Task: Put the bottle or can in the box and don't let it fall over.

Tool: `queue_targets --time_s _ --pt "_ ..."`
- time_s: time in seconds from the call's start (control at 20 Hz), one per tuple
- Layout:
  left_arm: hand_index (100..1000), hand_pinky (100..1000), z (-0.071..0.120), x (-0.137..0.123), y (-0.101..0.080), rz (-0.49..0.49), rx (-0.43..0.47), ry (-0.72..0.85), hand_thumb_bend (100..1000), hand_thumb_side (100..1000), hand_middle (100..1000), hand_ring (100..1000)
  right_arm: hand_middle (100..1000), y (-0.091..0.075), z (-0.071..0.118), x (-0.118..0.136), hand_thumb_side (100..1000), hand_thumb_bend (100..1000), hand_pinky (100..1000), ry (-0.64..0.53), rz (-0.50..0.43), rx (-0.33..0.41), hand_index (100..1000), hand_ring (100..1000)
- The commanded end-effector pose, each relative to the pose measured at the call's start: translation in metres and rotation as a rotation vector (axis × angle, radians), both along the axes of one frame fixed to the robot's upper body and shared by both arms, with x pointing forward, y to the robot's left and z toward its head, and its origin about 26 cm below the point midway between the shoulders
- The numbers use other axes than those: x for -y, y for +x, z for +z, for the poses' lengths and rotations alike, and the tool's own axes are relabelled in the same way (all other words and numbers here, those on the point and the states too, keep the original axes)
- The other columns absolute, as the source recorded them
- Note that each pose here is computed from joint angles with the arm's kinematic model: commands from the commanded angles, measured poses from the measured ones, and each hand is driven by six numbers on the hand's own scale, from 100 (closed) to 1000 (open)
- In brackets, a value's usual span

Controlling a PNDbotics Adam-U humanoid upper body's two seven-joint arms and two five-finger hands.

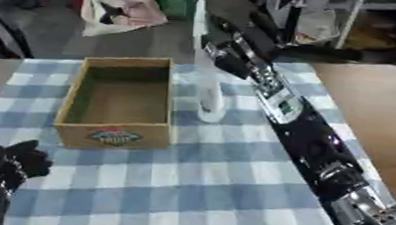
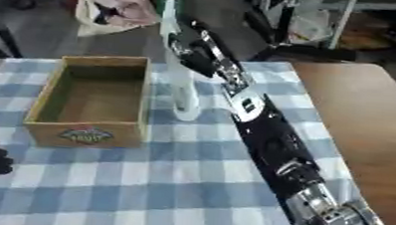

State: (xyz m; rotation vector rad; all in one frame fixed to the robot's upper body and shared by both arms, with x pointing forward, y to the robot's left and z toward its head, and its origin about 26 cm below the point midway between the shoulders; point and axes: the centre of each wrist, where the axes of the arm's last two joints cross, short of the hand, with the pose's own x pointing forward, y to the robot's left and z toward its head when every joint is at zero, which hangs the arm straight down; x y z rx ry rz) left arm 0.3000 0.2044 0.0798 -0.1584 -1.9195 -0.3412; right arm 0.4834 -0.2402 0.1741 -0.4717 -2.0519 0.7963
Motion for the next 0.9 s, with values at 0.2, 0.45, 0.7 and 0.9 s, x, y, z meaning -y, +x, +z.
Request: queue_targets --time_s 0.2,0.45,0.7,0.9 --pt "802 709 0.005 -0.001 0.001 0.001 0.021 -0.001 231 1000 624 661 949 0.001 0.0 0.002 685 180 793 -0.044 -0.068 0.023 1000 1000" --pt "802 708 0.006 0.0 0.001 -0.004 0.023 -0.001 231 1000 624 661 945 0.005 -0.007 0.007 703 163 783 -0.024 -0.1 -0.017 1000 1000" --pt "802 709 0.007 0.001 0.001 -0.011 0.026 -0.001 232 1000 624 661 946 0.008 0.006 0.011 697 167 784 0.006 -0.095 -0.005 1000 1000" --pt "802 709 0.008 0.002 0.002 -0.016 0.03 -0.002 232 1000 623 661 946 0.009 0.018 0.015 695 170 785 0.016 -0.089 0.014 1000 1000"
